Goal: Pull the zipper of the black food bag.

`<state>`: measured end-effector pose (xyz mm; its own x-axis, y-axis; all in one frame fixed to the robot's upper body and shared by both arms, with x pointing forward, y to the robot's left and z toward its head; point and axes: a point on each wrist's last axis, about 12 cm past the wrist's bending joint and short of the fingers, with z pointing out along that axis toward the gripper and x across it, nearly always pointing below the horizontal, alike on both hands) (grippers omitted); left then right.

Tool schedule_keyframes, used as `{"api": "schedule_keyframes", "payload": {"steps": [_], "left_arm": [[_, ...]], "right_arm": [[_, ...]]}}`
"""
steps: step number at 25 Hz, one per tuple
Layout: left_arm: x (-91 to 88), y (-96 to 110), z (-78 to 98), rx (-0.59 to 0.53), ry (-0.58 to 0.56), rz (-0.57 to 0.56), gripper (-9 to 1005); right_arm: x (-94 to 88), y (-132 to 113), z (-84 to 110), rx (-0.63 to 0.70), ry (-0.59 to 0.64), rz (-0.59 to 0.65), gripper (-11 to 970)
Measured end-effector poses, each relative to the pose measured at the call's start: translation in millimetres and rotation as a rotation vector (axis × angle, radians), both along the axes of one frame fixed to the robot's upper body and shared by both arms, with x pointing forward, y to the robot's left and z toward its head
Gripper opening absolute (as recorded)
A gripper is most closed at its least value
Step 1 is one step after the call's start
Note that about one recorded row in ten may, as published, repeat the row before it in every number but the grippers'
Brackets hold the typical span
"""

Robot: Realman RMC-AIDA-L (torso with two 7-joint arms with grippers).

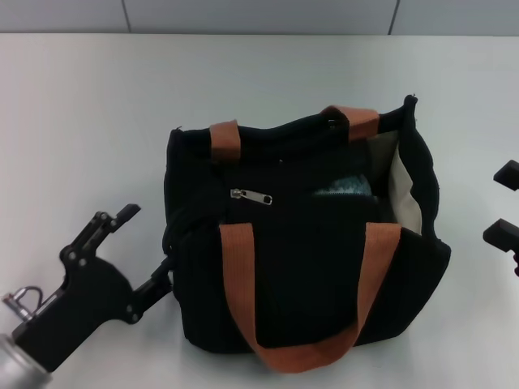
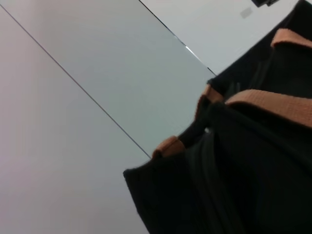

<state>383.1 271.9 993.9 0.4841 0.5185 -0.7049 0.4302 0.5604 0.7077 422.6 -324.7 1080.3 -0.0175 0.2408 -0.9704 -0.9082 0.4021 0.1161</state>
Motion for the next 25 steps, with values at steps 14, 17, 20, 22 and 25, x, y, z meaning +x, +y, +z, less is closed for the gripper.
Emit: {"api": "schedule_keyframes", "payload": {"steps": [14, 17, 20, 22, 25], "left_arm": [[39.3, -11.5, 15.2, -0.093, -0.069, 0.089, 811], [39.3, -11.5, 15.2, -0.093, -0.069, 0.089, 811], [29.7, -6.3, 14.3, -0.115, -0.071, 0.133, 811], [23.6, -4.7, 14.0, -0.129, -0.074, 0.154, 810], [15.7, -3.6, 16.9, -0.162, -0.099, 0.170, 810]], "right_arm": [[0.6, 2.7, -0.7, 0.015, 0.006, 0.005, 709], [0.4, 3.5, -1.2, 0.020, 0.008, 0.005, 708], [0.0, 4.0, -1.8, 0.026, 0.011, 0.005, 709], [0.1, 3.8, -2.1, 0.024, 0.011, 0.003, 709], [0.5, 3.6, -2.3, 0.022, 0.012, 0.000, 708]]}}
